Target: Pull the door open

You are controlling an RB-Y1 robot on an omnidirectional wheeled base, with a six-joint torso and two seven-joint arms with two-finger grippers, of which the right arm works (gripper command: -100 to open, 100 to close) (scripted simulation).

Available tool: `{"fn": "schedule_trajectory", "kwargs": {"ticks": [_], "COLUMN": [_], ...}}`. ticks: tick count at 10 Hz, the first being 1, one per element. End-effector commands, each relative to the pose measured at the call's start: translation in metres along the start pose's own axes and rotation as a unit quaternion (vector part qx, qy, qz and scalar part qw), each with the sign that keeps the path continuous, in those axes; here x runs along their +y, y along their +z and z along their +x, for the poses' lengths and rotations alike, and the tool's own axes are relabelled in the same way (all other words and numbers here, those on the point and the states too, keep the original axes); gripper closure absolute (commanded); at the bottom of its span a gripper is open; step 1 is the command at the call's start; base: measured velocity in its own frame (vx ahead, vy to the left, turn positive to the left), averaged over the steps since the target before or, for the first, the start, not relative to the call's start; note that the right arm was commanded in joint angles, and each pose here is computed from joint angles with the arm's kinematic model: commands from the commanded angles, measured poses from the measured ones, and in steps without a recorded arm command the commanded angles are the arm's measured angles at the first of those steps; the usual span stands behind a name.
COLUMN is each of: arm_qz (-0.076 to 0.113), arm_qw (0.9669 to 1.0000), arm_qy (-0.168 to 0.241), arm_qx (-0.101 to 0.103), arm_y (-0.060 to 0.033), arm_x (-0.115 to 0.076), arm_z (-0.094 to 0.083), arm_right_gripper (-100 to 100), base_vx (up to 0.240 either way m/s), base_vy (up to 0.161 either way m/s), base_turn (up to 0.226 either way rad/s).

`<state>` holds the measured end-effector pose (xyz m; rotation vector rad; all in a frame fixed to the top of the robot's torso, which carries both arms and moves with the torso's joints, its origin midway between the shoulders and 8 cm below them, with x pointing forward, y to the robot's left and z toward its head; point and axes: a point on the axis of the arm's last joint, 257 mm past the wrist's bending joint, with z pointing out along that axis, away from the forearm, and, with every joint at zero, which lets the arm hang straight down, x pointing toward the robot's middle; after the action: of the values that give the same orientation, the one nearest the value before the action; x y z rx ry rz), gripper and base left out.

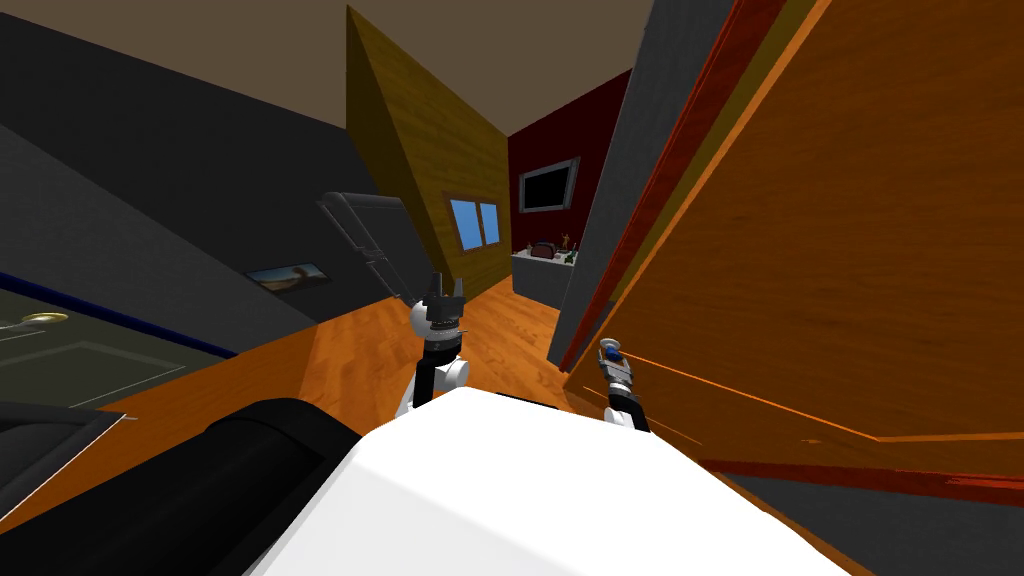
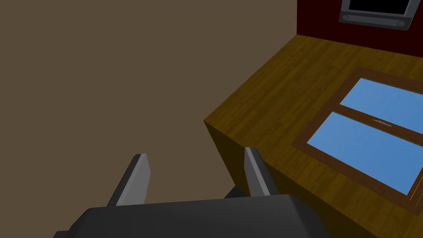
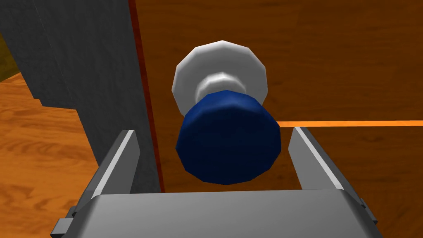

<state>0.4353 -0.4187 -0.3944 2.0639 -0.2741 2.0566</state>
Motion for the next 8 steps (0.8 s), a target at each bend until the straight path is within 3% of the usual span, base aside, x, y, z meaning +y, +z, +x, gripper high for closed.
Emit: {"fn": "schedule_trajectory", "kwargs": {"ticks": [1,2,3,8], "arm_qz": [-0.004,-0.003,-0.003,-0.003], "arm_qw": [1.0000,1.0000,1.0000,1.0000], "arm_qy": [0.002,0.003,0.003,0.003], "arm_qx": [0.001,0.003,0.003,0.003], "arm_y": [-0.0028,-0.0022,-0.0022,-0.0022], "arm_x": [0.0086,0.0059,0.0059,0.0059], "arm_z": [0.0020,0.0026,0.0026,0.0026], "arm_right_gripper": [-100,-100,100,100], "base_vx": [0.152,0.056,-0.003,-0.010], "base_vy": [-0.029,-0.015,-0.003,0.000], "base_turn": [0.053,0.002,-0.016,0.003]}}
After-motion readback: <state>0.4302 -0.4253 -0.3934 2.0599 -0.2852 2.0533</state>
